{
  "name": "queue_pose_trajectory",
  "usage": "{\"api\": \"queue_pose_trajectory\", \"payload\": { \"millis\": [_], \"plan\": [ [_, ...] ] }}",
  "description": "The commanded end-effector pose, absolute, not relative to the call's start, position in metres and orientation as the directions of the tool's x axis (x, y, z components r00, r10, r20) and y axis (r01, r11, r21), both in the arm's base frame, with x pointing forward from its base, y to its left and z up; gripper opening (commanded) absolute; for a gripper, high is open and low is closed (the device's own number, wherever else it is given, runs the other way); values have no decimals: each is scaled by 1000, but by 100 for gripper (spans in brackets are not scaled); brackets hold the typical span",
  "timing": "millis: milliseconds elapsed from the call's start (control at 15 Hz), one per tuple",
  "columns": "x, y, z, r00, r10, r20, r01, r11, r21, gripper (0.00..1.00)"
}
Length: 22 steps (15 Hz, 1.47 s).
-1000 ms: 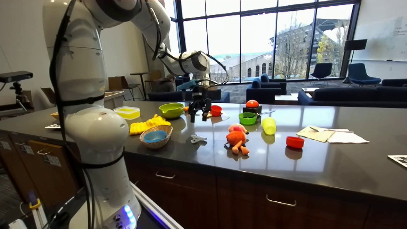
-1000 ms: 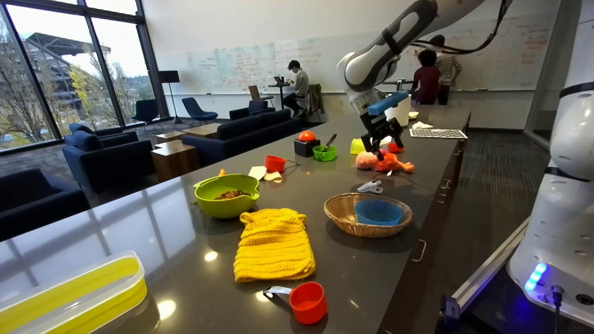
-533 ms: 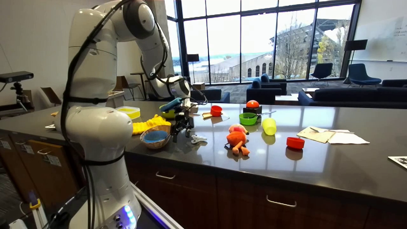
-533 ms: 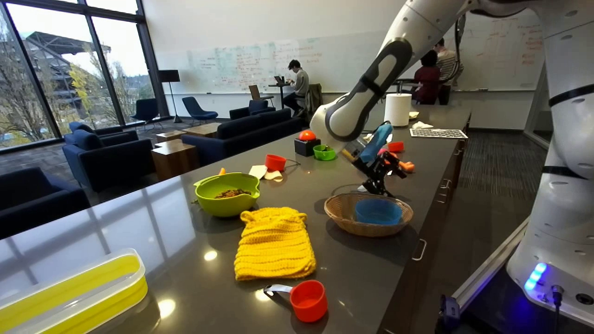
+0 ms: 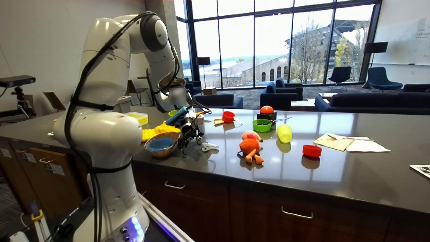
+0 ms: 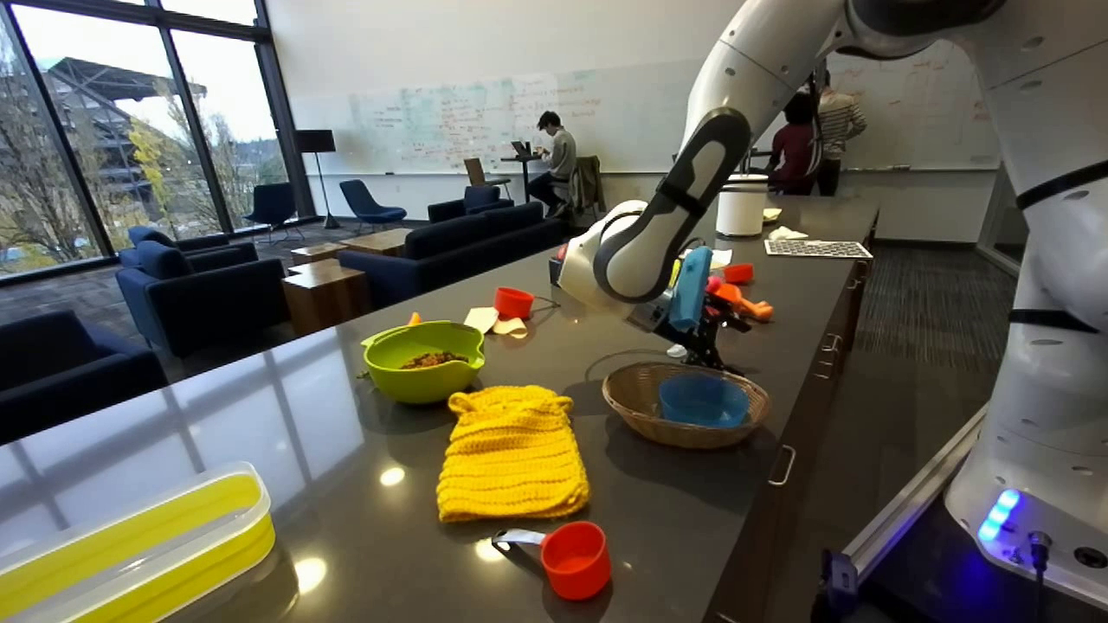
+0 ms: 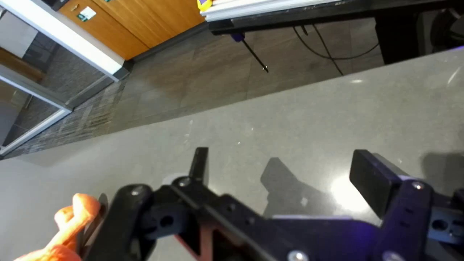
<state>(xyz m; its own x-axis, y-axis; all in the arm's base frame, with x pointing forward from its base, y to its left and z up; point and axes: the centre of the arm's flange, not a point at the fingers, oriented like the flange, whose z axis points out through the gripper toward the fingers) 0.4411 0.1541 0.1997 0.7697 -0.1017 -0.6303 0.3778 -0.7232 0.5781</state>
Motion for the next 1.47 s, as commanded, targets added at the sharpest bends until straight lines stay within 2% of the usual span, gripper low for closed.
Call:
{"api": "queue_pose_trajectory", "payload": {
  "millis": [0, 533, 933, 1400],
  "plan": [
    [419, 158, 217, 870, -8, -493, 337, -721, 606, 100],
    [392, 157, 260, 987, 56, -152, 143, -743, 654, 100],
    [374, 157, 301, 987, 107, 118, 16, -803, 595, 100],
    [353, 178, 292, 939, 337, -69, 328, -819, 470, 100]
  ]
}}
